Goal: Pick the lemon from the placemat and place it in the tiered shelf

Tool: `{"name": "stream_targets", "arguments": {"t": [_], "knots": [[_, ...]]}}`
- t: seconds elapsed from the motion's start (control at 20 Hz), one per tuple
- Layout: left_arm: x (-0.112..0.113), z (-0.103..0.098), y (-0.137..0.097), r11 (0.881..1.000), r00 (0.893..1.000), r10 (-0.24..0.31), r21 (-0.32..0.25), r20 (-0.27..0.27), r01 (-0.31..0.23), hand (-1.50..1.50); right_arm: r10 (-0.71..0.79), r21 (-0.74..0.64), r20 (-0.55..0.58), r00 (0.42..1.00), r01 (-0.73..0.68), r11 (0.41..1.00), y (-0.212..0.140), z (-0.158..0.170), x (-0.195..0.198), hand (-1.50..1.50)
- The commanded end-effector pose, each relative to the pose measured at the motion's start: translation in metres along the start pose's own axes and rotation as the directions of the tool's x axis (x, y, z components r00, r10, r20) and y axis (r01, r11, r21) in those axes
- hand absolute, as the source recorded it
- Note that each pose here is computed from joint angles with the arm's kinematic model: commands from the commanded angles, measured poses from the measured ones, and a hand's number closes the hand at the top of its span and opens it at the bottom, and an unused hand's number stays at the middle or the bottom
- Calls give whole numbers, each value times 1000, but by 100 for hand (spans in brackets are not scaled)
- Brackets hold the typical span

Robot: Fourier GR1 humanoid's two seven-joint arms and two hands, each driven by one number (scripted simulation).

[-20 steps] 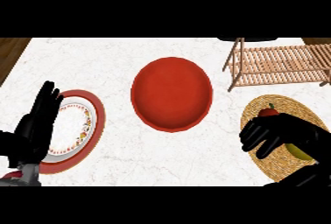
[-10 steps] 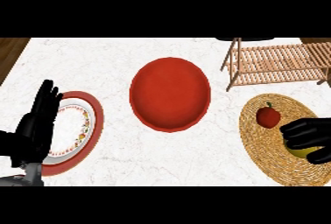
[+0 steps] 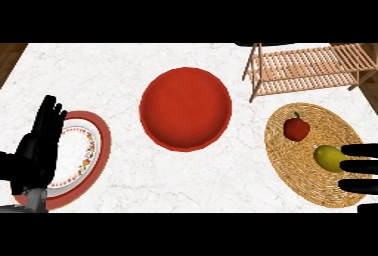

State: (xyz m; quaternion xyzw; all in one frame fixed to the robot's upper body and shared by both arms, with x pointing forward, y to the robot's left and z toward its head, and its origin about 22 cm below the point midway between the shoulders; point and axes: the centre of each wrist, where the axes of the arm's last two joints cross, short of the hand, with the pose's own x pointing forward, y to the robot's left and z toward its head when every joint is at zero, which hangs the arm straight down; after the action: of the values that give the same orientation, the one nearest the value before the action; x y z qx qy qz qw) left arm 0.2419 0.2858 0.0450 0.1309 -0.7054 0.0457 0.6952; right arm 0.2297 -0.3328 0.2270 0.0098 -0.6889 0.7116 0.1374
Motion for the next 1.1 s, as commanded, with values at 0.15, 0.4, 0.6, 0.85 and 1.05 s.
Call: {"name": "stream_targets", "arguments": {"t": [0.15, 0.4, 0.6, 0.85, 1.05], "knots": [[8, 3, 14, 1000, 1000, -16, 11, 22, 16, 0, 250, 123, 0, 968, -248, 961, 60, 40, 5, -150], [14, -6, 5, 1000, 1000, -18, -11, 18, 18, 0, 327, 148, -68, 942, -315, 938, 115, 74, 21, -150], [9, -10, 7, 1000, 1000, -1, -28, 23, 1, 0, 450, 138, -133, 883, -433, 891, 133, 76, 29, -150], [22, -10, -16, 998, 999, 10, -62, 36, -8, 0, 549, 197, -275, 789, -513, 836, 168, 98, 26, -150], [23, -14, -5, 997, 1000, -3, -77, 26, 5, 0, 525, 166, -267, 808, -498, 851, 166, 90, 18, -150]]}}
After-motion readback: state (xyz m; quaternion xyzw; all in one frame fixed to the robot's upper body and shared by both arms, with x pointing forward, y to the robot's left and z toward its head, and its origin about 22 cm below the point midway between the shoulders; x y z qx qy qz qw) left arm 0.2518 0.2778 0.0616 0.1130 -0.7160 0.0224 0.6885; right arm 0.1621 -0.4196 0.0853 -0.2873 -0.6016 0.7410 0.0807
